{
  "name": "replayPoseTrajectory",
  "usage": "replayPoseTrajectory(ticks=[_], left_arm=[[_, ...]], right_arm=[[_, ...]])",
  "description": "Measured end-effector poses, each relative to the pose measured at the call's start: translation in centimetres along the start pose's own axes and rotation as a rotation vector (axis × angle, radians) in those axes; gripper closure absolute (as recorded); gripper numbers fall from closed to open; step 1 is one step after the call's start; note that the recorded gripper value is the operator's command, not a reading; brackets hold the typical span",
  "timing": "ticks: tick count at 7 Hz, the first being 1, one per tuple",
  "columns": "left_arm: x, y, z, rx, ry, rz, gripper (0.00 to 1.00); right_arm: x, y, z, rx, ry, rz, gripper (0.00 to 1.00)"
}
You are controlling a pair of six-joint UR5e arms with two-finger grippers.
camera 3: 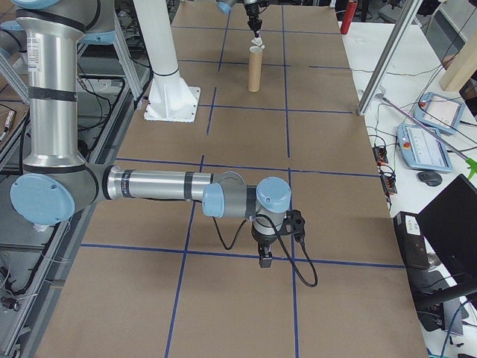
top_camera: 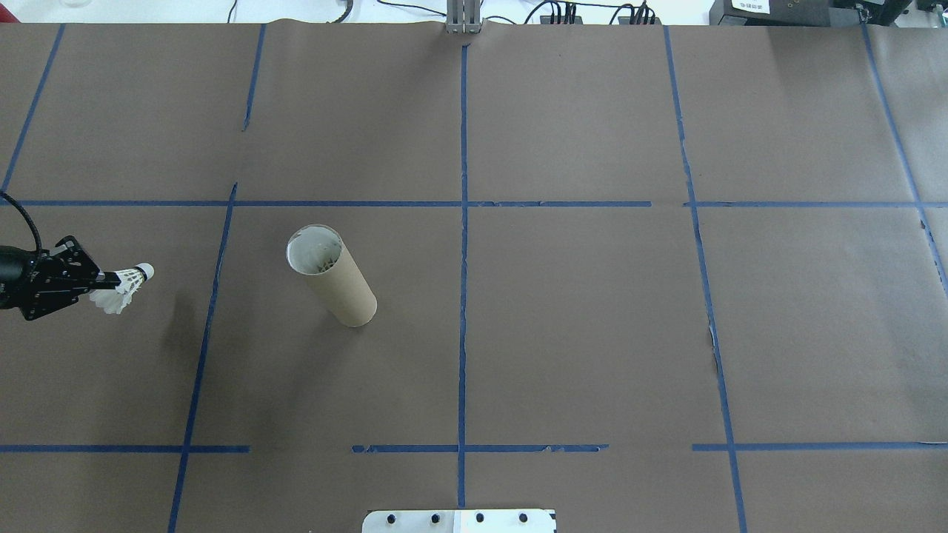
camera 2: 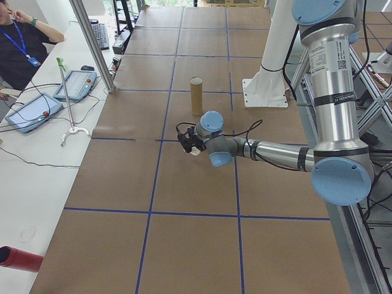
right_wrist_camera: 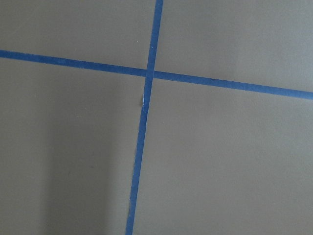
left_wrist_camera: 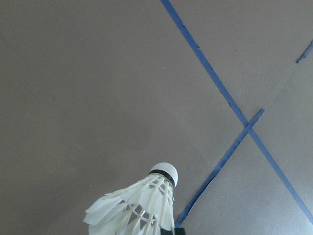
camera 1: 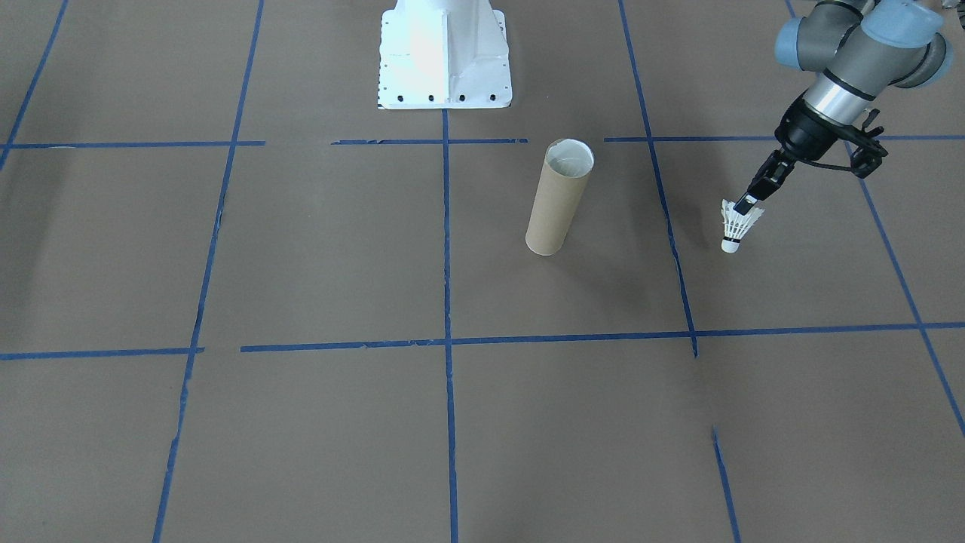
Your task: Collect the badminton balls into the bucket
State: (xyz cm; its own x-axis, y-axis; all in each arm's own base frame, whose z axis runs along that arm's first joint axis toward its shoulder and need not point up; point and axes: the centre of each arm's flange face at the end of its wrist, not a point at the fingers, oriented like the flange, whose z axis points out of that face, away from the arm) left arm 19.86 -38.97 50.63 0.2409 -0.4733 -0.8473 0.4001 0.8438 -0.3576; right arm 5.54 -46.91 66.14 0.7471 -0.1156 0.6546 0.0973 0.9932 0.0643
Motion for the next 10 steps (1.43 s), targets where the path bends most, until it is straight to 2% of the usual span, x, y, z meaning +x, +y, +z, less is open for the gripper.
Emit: replayPoseTrajectory(ticks=[1, 3, 5, 7, 8, 9, 10], left_arm=[[1.2, -0.1, -1.8, -0.024, -0.024, 0.11, 1.0], [4.5, 0.9, -4.6, -0.046, -0.106, 0.299, 1.0], [8.6, 2.1, -7.2, -0.051, -0.176, 0.38, 1.0], [15.8, 3.3, -8.8, -0.053, -0.252, 0.406, 1.0], [20.3, 3.8, -9.3, -0.035, -0.312, 0.394, 1.0], [25.5, 4.8, -10.3, -0.019, -0.396, 0.378, 1.0], [30.1, 6.6, -11.7, -0.02, -0.465, 0.374, 1.0]], right_arm=[[0.0, 0.0, 0.0, 0.0, 0.0, 0.0, 0.0], [0.0, 0.0, 0.0, 0.0, 0.0, 0.0, 0.0], [0.0, 0.0, 0.0, 0.001, 0.0, -0.001, 0.0], [0.0, 0.0, 0.0, 0.001, 0.0, -0.001, 0.0], [0.0, 0.0, 0.0, 0.001, 0.0, -0.001, 0.0], [0.0, 0.0, 0.0, 0.001, 0.0, -0.001, 0.0], [0.0, 0.0, 0.0, 0.001, 0.0, -0.001, 0.0]])
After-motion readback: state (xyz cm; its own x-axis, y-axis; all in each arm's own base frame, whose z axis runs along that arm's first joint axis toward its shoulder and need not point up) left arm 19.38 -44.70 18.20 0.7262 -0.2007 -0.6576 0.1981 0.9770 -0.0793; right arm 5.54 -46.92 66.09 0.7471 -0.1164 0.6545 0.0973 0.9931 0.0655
